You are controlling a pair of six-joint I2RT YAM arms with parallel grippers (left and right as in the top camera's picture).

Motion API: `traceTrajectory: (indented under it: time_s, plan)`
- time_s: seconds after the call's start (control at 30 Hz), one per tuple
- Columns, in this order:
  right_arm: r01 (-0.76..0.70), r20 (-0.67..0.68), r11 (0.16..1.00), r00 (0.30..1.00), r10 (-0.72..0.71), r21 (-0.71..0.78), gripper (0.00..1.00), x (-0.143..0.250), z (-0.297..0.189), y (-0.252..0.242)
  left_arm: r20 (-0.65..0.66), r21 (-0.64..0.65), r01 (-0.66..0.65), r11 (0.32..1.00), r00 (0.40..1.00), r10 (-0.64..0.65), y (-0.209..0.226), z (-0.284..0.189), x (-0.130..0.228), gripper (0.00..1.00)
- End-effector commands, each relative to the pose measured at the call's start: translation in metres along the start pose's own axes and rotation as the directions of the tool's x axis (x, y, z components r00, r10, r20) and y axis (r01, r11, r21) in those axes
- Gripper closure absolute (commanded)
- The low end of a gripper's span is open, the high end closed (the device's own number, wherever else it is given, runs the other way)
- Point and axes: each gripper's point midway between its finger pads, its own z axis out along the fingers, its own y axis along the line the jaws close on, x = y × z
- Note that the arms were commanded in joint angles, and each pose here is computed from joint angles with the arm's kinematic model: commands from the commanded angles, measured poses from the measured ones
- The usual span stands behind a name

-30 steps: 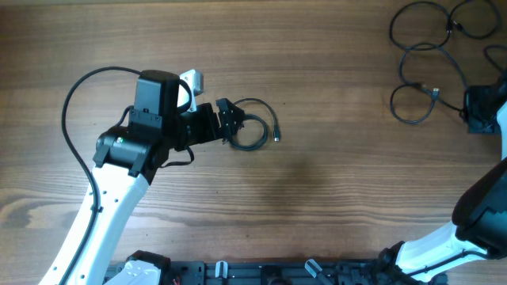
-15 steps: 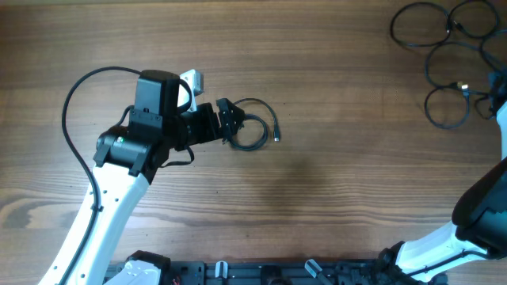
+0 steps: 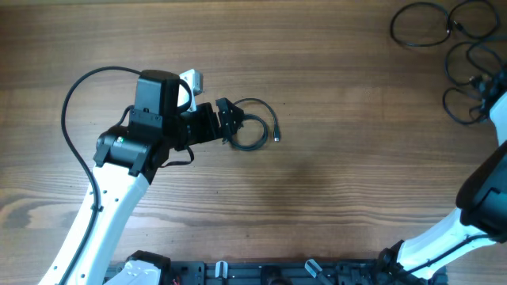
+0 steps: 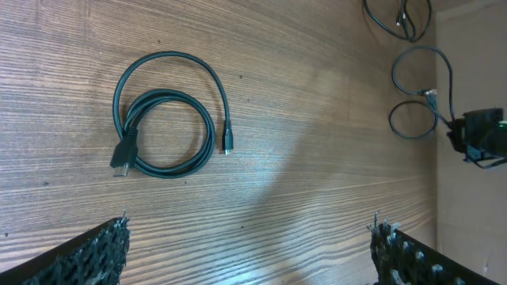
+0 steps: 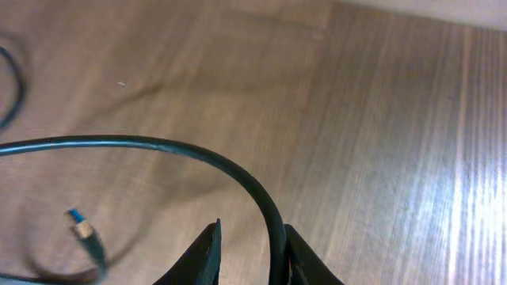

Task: Untangle cables
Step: 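Lay the cable down at the upper right and open the right gripper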

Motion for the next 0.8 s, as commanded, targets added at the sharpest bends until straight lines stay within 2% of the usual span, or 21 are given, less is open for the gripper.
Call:
traceTrajectory:
  time_s: [0.0,0.03,0.07,0.13,0.17,0.23,0.3,0.33,0.4,0.47,0.6,0.7,0.77]
  plan:
    - [-0.006,0.046,0.994,0.999,0.001,0.113,0.69,-0.013,0.005,-0.027,0.015,-0.007,-0.008,1.0,1.0,0.008,0.0,-0.001,-0.004,0.0]
    - [-0.014,0.035,0.993,0.999,0.01,0.12,0.42,-0.014,0.008,-0.034,0.014,-0.007,-0.008,1.0,1.0,0.008,0.0,-0.001,-0.004,0.0]
    - [-0.017,0.026,0.994,1.0,0.015,0.108,0.26,-0.013,0.009,-0.034,0.014,-0.007,-0.008,1.0,1.0,0.008,0.0,-0.001,-0.004,0.0]
    - [-0.025,-0.013,0.999,1.0,0.025,0.024,0.05,-0.01,0.007,-0.02,0.01,-0.01,-0.006,1.0,1.0,0.006,0.001,0.0,-0.004,0.0]
    - [-0.03,-0.012,1.0,0.999,0.03,0.007,0.0,-0.012,0.003,-0.017,0.005,-0.013,-0.003,1.0,1.0,0.003,0.002,0.002,-0.004,0.0]
    - [-0.045,0.007,0.999,0.999,0.045,-0.025,0.01,-0.024,-0.008,-0.013,-0.008,-0.02,0.003,1.0,1.0,-0.003,0.005,0.007,-0.003,0.0]
    - [-0.059,-0.025,0.988,0.998,0.056,-0.144,0.01,-0.028,-0.023,0.006,-0.024,-0.03,0.011,0.999,1.0,-0.012,0.008,0.013,-0.002,0.0]
    - [-0.059,-0.057,0.98,0.997,0.049,-0.191,0.0,-0.023,-0.025,0.014,-0.033,-0.036,0.015,0.999,0.999,-0.016,0.01,0.016,-0.001,0.0]
    - [-0.066,-0.214,0.946,0.977,-0.004,-0.317,0.01,0.011,-0.033,0.035,-0.037,-0.038,0.017,0.999,0.999,-0.018,0.011,0.017,-0.001,0.0]
    - [-0.064,-0.285,0.923,0.957,-0.05,-0.379,0.01,0.031,-0.039,0.049,-0.037,-0.039,0.017,0.999,0.999,-0.018,0.011,0.017,-0.001,0.0]
    - [0.012,-0.261,0.951,0.961,-0.097,-0.31,0.01,0.05,-0.025,0.04,-0.037,-0.039,0.017,0.999,0.999,-0.018,0.011,0.017,-0.001,0.0]
    - [0.062,-0.273,0.943,0.949,-0.157,-0.327,0.04,0.066,-0.007,0.044,-0.037,-0.038,0.017,0.999,0.999,-0.018,0.011,0.017,-0.001,0.0]
    - [0.096,-0.303,0.949,0.934,-0.19,-0.3,0.14,0.087,0.013,0.039,-0.037,-0.039,0.017,0.999,0.999,-0.018,0.011,0.017,-0.001,0.0]
